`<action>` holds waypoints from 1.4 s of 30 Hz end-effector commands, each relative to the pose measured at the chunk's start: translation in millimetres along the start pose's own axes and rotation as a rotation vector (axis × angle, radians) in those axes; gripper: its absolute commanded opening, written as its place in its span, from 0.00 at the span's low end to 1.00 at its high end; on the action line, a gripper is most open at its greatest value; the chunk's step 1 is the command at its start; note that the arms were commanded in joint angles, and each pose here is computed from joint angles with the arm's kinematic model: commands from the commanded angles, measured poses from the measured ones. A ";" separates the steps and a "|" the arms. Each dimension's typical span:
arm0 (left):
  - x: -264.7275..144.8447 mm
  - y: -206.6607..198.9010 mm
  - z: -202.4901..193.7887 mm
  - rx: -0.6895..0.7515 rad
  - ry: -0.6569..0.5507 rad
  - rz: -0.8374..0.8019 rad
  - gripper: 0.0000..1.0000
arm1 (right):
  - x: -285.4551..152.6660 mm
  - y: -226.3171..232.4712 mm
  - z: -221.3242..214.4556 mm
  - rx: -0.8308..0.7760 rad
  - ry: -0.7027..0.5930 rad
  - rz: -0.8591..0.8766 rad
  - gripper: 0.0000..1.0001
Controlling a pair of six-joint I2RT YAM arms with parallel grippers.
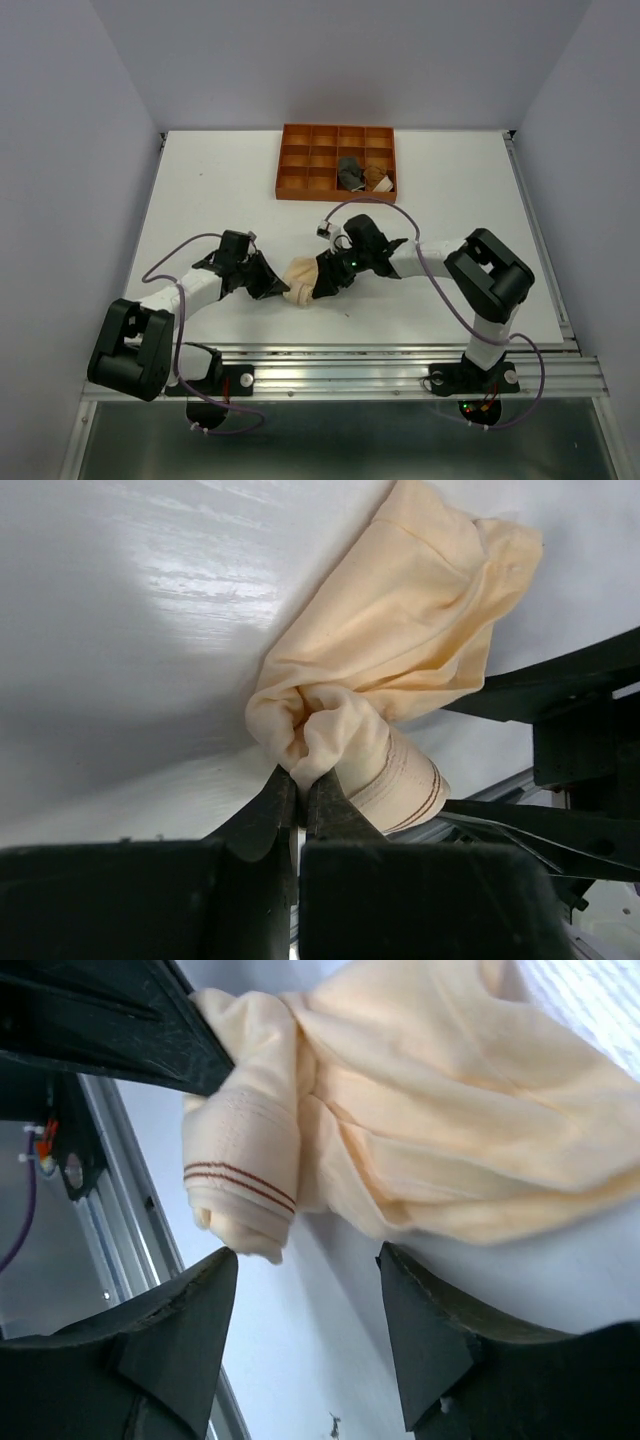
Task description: Roll the underwear
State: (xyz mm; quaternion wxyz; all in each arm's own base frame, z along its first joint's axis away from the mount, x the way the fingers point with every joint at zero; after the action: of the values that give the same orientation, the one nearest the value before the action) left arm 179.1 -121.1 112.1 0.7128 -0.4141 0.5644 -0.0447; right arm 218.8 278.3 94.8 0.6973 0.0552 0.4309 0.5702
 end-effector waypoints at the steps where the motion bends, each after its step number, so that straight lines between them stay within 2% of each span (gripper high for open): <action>1: -7.7 2.7 -1.4 0.007 -0.014 0.099 0.00 | -18.5 -1.1 2.3 -0.063 0.007 -0.144 0.66; 6: -11.9 -1.4 -3.6 0.011 0.005 0.132 0.00 | -28.7 28.3 17.5 -0.259 -0.046 -0.192 0.66; 11: -19.2 -10.0 -3.3 0.019 0.002 0.169 0.00 | -16.1 69.4 27.1 -0.499 -0.068 -0.275 0.67; 20: -21.4 -7.1 -7.6 -0.014 0.035 0.238 0.00 | 17.6 110.6 21.4 -0.710 -0.035 -0.313 0.67; 34: -18.3 -7.2 -7.9 -0.048 0.060 0.256 0.00 | 51.2 117.4 1.9 -0.838 0.102 -0.529 0.68; 42: -18.2 -6.9 -11.1 -0.075 0.078 0.236 0.00 | 66.7 111.9 -19.6 -0.851 0.192 -0.535 0.67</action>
State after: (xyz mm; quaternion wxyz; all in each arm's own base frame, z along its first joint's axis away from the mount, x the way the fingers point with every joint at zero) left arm 167.6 -119.9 125.4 0.6837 -0.3634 0.6311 0.0472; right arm 126.1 361.7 123.9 0.7493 -0.3756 0.2070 0.5047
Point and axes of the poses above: each gripper's point midway between its finger pads, its own x axis out along the fingers, its own y axis along the line the jaws close on, z = x × y, the point moved 10 cm from there along -x, back along the fingers, and after that the axes turned 7 degrees about -x, right-handed, at the moved point
